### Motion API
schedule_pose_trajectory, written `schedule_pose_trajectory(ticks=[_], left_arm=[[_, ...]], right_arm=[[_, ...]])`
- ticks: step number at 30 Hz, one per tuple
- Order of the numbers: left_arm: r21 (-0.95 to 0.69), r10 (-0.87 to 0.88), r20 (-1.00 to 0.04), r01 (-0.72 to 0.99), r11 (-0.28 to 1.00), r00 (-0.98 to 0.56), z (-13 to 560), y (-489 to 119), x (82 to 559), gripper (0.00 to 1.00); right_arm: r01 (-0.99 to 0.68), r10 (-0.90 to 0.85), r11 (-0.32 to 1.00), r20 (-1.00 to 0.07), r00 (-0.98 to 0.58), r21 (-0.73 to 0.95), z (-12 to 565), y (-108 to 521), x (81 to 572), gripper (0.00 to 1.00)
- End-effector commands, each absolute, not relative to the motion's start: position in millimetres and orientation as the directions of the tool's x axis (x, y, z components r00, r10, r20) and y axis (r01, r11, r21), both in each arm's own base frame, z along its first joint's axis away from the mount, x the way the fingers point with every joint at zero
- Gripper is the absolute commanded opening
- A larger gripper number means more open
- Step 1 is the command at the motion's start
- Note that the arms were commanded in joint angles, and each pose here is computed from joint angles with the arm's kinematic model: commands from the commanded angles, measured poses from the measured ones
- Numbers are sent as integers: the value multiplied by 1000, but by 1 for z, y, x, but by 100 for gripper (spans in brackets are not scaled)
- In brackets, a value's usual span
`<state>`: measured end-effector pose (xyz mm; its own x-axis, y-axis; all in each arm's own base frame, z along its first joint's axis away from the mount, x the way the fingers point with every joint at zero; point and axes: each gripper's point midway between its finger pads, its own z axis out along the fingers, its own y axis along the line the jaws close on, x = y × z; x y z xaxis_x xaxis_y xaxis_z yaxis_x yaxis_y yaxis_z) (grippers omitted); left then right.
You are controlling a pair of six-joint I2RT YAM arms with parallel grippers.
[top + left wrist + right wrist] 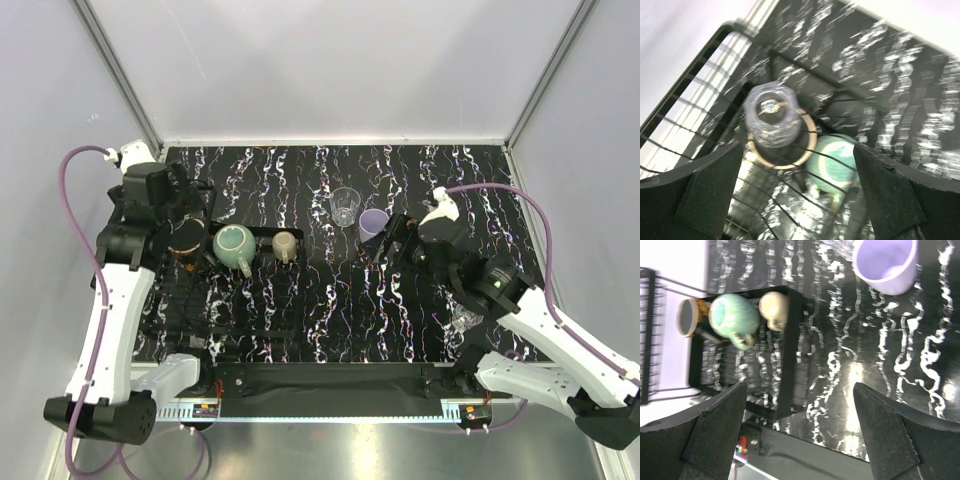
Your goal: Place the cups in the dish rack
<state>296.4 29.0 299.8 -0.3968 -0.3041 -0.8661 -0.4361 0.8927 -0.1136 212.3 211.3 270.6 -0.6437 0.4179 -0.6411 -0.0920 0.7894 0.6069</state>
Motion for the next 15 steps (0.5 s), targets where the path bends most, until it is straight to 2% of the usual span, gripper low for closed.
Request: schedule_pose_trajectory(ticks=[1, 4, 7, 11, 15], left_arm=[[-201, -291, -895, -276, 940, -338, 342, -3, 289, 99], [-256, -289, -900, -142, 956, -325, 356, -43, 288, 99], [-228, -220, -917, -18, 974, -332, 368, -90, 287, 99], [-170, -108, -921, 137, 976, -374, 361, -144, 293, 99], [-147, -35, -931, 285, 947, -364, 353, -179, 293, 99]], right_arm=[[-12, 444, 824, -658, -608, 567, 267, 201, 226, 94], [-3, 425, 844, -672, -606, 537, 267, 207, 237, 93], [86, 408, 885, -675, -615, 457, 252, 201, 246, 93], [161, 310, 949, -705, -638, 271, 233, 186, 256, 94], [291, 272, 951, -719, -640, 100, 216, 151, 260, 93]])
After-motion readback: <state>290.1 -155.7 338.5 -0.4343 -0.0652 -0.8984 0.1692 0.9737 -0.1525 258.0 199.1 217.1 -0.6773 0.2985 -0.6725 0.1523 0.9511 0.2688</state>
